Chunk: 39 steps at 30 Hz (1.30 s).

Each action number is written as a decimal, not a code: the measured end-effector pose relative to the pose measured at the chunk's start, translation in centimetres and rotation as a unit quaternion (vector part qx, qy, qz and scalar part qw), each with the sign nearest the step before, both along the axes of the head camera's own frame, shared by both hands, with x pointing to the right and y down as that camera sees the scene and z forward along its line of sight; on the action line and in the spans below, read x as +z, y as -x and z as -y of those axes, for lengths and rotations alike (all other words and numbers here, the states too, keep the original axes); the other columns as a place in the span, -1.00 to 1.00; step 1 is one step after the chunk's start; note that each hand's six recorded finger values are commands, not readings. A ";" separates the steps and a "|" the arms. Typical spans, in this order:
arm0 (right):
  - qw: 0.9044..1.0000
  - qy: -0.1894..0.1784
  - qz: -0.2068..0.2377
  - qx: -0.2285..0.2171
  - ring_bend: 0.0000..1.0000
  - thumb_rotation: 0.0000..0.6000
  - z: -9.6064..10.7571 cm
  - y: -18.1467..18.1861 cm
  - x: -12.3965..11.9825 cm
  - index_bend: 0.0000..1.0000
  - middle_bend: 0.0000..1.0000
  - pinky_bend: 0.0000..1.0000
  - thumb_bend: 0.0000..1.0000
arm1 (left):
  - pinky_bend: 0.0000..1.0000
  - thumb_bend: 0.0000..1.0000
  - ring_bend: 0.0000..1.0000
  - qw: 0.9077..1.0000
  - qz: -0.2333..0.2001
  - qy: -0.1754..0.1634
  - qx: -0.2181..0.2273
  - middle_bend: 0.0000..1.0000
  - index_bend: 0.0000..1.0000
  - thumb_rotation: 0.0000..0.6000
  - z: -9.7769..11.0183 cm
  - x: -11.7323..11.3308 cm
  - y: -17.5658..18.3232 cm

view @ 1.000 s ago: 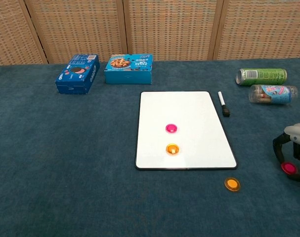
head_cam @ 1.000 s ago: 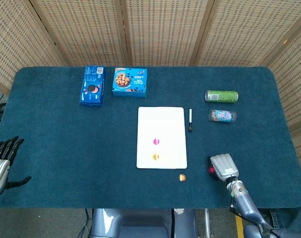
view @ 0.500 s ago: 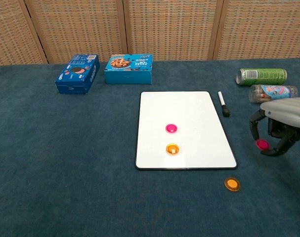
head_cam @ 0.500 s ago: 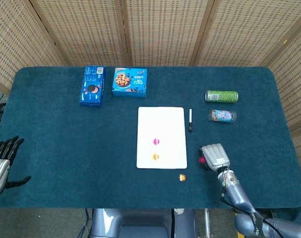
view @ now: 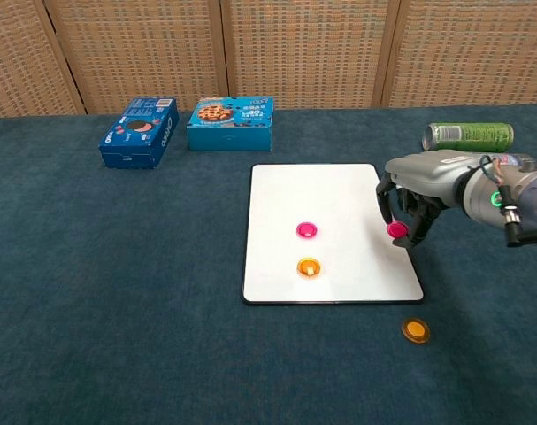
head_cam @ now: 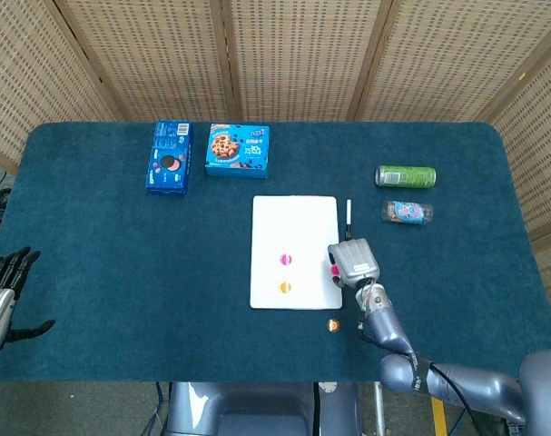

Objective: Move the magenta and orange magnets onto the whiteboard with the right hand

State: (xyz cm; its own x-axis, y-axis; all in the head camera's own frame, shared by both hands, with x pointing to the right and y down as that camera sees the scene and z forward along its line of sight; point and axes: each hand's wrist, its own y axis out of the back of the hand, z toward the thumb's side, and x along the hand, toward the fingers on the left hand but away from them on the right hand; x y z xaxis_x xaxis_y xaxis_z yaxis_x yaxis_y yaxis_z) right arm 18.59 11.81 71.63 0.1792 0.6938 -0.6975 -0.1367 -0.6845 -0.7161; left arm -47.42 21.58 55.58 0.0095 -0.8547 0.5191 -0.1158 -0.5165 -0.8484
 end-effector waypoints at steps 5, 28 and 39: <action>1.000 -0.004 -0.011 -0.007 0.81 1.00 0.6 1.5 0.6 0.04 0.95 1.00 -0.30 | -1.00 -1.00 -1.00 1.000 -0.002 0.000 -0.002 -1.00 -1.00 1.00 0.1 -0.1 0.1; 0.999 -0.029 -0.024 -0.007 0.81 1.00 1.9 2.9 -0.7 -0.22 0.95 1.00 -0.33 | -1.00 -1.00 -1.00 1.000 -0.009 -0.001 -0.006 -1.00 -1.00 1.00 0.2 -0.3 0.5; 0.998 -0.011 0.024 -0.049 0.81 1.00 -3.4 -0.4 -4.8 -0.22 0.95 1.00 -0.33 | -1.00 -1.00 -1.00 1.000 -0.014 -0.005 0.000 -1.00 -1.00 1.00 0.0 -0.6 0.3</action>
State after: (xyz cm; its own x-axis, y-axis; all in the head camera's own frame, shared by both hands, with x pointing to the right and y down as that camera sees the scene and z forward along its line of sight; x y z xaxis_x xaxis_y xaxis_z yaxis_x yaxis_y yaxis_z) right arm 18.99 15.26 66.79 0.2803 0.6863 -0.6711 -0.1670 -0.6536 -0.7381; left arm -47.67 21.57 54.94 0.0237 -0.8596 0.5105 -0.1389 -0.5085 -0.8498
